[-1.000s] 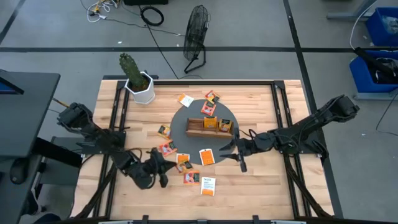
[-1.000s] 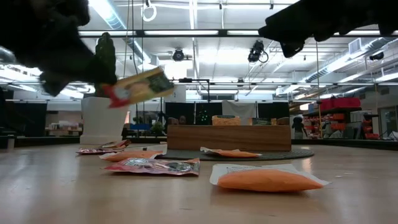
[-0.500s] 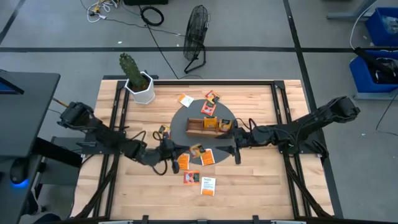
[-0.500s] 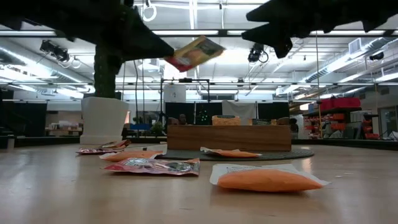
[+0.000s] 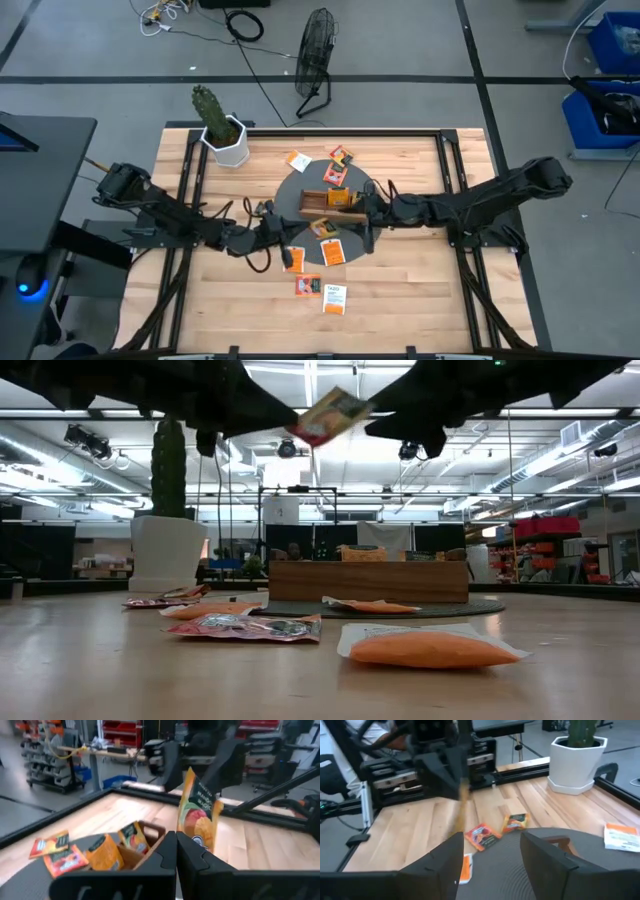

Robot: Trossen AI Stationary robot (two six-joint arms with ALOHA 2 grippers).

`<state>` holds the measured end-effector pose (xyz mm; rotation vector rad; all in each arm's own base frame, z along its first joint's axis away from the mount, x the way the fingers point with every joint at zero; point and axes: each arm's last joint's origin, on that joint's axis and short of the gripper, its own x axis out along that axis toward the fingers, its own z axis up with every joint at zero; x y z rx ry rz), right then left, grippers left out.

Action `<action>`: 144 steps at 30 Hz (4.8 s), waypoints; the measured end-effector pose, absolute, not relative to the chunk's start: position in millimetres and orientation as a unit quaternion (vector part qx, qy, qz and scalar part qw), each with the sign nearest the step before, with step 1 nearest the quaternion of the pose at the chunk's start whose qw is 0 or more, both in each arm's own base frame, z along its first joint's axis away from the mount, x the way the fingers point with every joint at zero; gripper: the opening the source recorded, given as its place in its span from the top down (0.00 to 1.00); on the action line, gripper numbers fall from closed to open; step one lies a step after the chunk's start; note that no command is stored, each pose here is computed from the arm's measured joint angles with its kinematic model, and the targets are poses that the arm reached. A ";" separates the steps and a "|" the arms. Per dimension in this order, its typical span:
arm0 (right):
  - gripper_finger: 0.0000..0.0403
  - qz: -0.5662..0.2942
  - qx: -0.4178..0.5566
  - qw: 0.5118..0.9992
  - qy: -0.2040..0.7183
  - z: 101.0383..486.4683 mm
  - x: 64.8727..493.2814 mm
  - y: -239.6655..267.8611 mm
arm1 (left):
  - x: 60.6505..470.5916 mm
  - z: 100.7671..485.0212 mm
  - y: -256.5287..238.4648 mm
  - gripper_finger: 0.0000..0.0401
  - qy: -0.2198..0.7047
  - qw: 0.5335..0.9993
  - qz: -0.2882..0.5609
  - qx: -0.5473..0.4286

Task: Pick & Place Tea
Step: Put the yellow tea bag into the right section of the wooden organizer, then put the white tea bag into the left section of the wooden organizer

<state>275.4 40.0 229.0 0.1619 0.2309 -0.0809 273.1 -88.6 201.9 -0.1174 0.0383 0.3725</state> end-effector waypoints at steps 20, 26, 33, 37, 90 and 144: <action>0.50 -0.038 0.037 0.984 0.173 259.1 293.4 46.2 | 272.9 197.8 -86.8 1.00 0.039 0.979 0.195 -0.036; 0.50 -0.039 0.043 0.982 0.177 258.8 292.6 46.0 | 272.9 197.6 -86.8 1.00 0.040 0.979 0.195 -0.036; 0.50 -0.042 0.056 0.981 0.182 257.7 292.3 45.8 | 273.6 201.6 -85.8 1.00 0.024 0.980 0.196 -0.033; 0.50 -0.042 0.056 0.980 0.187 255.2 293.2 45.8 | 273.8 203.6 -85.9 1.00 0.017 0.980 0.195 -0.029; 1.00 -0.148 0.003 0.800 0.581 272.2 286.1 -23.6 | 249.6 220.6 -114.2 0.86 0.039 0.995 0.091 0.032; 0.64 -0.117 -0.064 0.759 0.638 222.9 316.5 -51.6 | 172.5 164.8 -50.1 0.86 -0.109 0.993 -0.007 -0.044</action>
